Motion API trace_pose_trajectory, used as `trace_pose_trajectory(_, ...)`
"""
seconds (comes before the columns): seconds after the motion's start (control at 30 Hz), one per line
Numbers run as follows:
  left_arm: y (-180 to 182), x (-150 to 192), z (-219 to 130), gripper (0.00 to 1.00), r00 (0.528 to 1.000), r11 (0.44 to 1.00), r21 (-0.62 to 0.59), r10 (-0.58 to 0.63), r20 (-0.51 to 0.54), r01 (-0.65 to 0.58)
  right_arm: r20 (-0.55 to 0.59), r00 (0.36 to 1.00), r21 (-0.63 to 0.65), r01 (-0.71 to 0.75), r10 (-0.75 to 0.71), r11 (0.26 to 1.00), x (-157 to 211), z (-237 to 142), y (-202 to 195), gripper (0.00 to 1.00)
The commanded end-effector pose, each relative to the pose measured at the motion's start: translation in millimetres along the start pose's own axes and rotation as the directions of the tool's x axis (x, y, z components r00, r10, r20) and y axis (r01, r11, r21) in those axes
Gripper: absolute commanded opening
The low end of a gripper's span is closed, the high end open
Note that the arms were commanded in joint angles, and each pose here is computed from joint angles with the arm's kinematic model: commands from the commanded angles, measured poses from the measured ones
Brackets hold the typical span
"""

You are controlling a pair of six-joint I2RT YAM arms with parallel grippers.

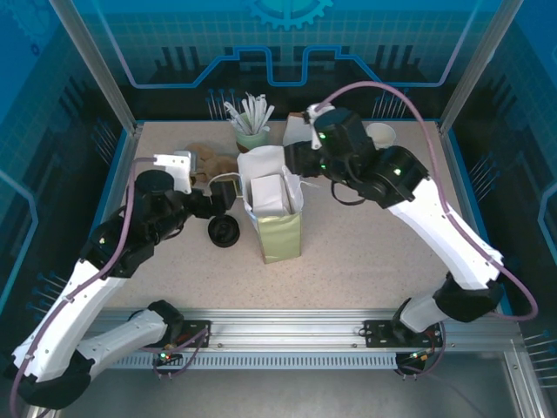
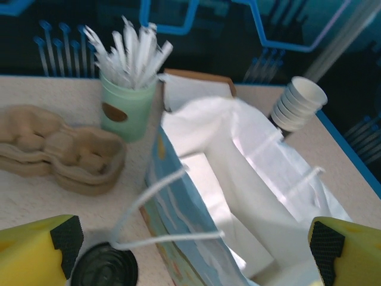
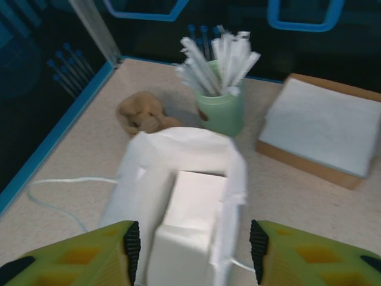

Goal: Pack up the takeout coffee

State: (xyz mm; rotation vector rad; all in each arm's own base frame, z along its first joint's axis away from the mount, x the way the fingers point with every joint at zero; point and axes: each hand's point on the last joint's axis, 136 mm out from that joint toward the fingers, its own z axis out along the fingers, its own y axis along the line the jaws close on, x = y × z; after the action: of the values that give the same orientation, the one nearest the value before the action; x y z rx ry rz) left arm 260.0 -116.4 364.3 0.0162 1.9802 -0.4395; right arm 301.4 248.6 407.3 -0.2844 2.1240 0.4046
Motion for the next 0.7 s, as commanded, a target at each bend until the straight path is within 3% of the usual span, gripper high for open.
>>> trace_pose_trajectory(0.0,30,-28,-13,0.99,0.995,0.992,-0.122,0.013,0.097,-0.001,0.075,0.997,0.113,0.012,-0.021,0.994,-7,-20,-42,0.59)
trace_pose_trajectory(0.13,71,-41,-15,0.99,0.981,0.966,-0.246,-0.033,0.190,0.080,0.107,0.994,0.240,-0.030,0.005,0.970,13,-34,-99,0.70)
trace_pose_trajectory(0.33,126,-37,-9,0.99,0.936,0.891,-0.436,0.040,0.351,0.125,0.171,0.981,0.457,-0.165,0.096,0.874,80,-43,-195,0.99)
trace_pose_trajectory(0.47,147,-12,7,0.99,0.914,0.874,-0.468,0.077,0.399,0.131,0.181,0.979,0.537,-0.181,0.097,0.824,119,-37,-236,1.00)
trace_pose_trajectory(0.57,149,7,24,0.99,0.922,0.887,-0.447,0.073,0.380,0.114,0.187,0.971,0.592,-0.231,0.148,0.772,148,-28,-265,1.00)
trace_pose_trajectory(0.67,168,28,38,0.99,0.932,0.852,-0.510,0.084,0.353,0.117,0.193,0.966,0.614,-0.254,0.170,0.748,173,-13,-288,1.00)
